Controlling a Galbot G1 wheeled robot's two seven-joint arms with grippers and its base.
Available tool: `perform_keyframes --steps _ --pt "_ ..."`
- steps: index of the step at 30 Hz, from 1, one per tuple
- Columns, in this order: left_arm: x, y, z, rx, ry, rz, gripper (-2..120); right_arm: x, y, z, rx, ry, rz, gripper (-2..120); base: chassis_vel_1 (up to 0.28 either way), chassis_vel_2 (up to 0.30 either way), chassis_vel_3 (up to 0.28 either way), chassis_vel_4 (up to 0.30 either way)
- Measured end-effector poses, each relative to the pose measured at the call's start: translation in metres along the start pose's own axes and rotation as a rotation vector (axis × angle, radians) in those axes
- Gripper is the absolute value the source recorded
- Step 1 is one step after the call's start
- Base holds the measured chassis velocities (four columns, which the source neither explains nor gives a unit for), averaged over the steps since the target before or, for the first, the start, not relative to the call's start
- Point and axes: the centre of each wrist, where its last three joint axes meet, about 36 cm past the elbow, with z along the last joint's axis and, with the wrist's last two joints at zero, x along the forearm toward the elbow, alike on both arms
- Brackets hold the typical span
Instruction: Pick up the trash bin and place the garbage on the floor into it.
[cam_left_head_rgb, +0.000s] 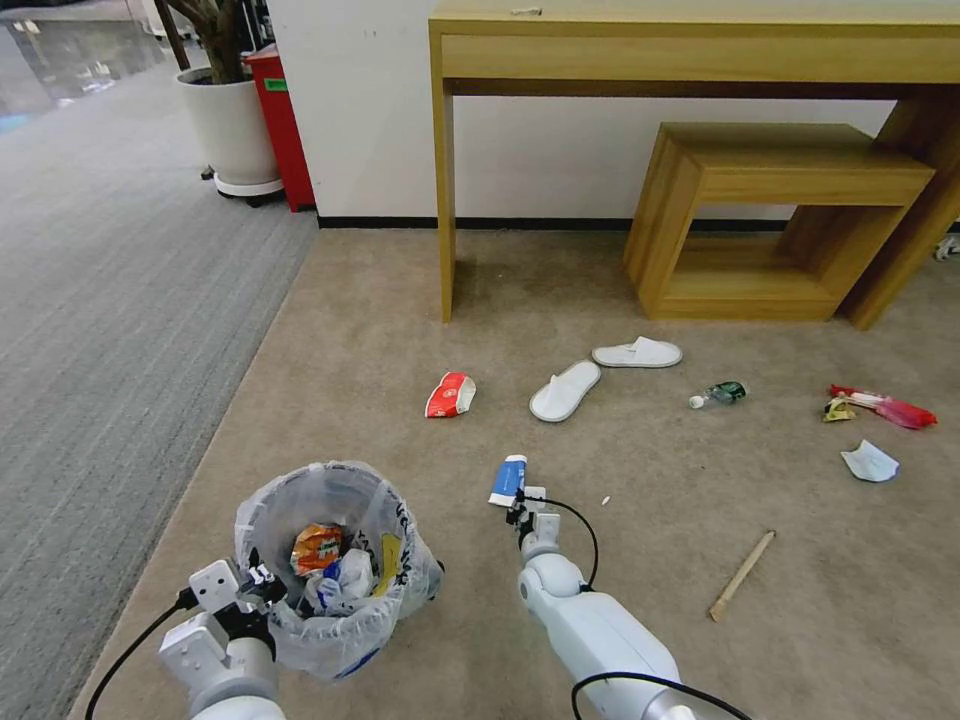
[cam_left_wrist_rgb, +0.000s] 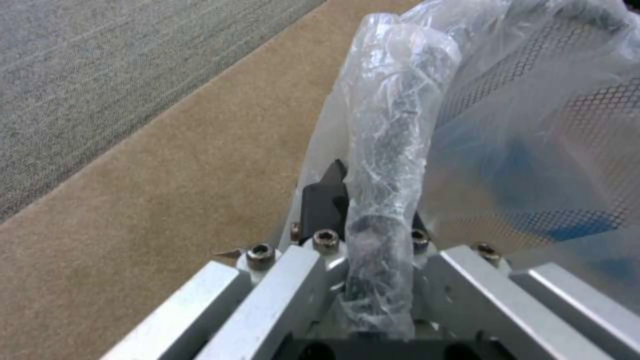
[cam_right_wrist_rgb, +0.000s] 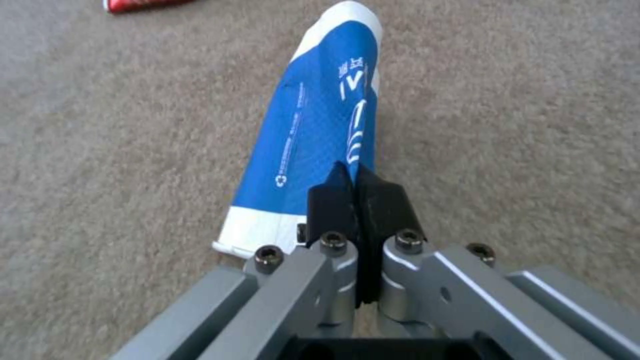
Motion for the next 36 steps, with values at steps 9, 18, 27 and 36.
perform_keyframes --steps 9,18,27,36 --pt "-0.005 0.0 0.005 0.0 0.005 -0.007 1 0.037 -0.02 -0.012 -0.107 -0.182 -0.2 0 0.0 0.0 0.0 0.0" --pt "-0.011 -0.001 0.012 -0.007 0.015 -0.015 1 0.092 -0.015 -0.057 -0.191 -0.434 -0.489 0 0.0 0.0 0.0 0.0" --pt "-0.013 -0.002 0.015 -0.011 0.02 -0.018 1 0.132 -0.023 -0.1 -0.156 -0.543 -0.684 0 0.0 0.0 0.0 0.0" --pt "-0.013 -0.002 0.015 -0.012 0.023 -0.022 1 0.176 -0.046 -0.138 -0.012 -0.558 -0.939 0 0.0 0.0 0.0 0.0"
